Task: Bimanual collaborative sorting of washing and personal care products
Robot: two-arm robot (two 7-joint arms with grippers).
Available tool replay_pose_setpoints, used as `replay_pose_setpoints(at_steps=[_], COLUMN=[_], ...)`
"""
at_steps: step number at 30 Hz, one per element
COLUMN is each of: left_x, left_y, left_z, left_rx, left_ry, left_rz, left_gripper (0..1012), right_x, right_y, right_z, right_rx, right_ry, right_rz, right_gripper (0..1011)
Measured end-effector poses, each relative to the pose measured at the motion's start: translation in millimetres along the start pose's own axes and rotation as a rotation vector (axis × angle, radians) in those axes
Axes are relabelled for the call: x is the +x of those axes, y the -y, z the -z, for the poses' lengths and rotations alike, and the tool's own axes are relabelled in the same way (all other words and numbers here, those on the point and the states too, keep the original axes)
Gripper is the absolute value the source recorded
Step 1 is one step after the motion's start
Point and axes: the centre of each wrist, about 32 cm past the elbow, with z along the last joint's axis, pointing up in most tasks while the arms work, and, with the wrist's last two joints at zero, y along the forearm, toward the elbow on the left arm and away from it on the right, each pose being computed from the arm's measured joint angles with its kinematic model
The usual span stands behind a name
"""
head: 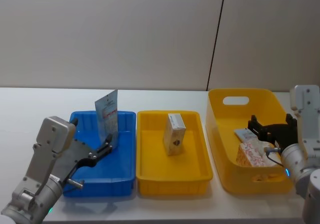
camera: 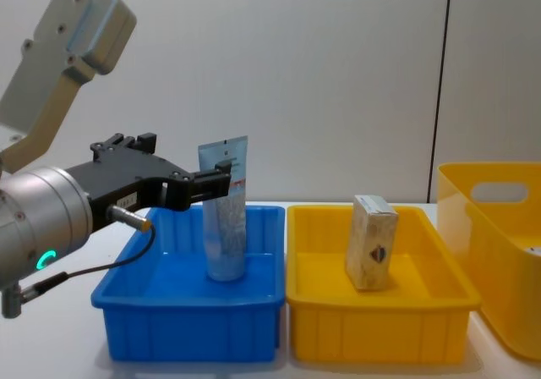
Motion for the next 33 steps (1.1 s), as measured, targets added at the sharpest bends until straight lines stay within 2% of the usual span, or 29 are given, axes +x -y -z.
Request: replay_pose_setpoints(at_steps=[10,24,33], left_x=[0.0,0.0,0.0], left_y=[0.0,0.0,0.0], left_z=[0.0,0.0,0.0], left_rx=[0.0,0.0,0.0], left_ry=[0.0,0.0,0.0], left_rz=[0.0,0.0,0.0], left_gripper=[1001,1001,1001], right_x=[0.8,4.1,2.4], right_y=[3.7,15.9,18.5], right_z=[-5.5,-28.6,-22.1], right_rx=[0.057,0.224,0.226], right_ry=[-0.048,-0.21,-0.192], right_rz=[-0.03,-0.135,-0.151], right_gripper=[1003,1003,1003])
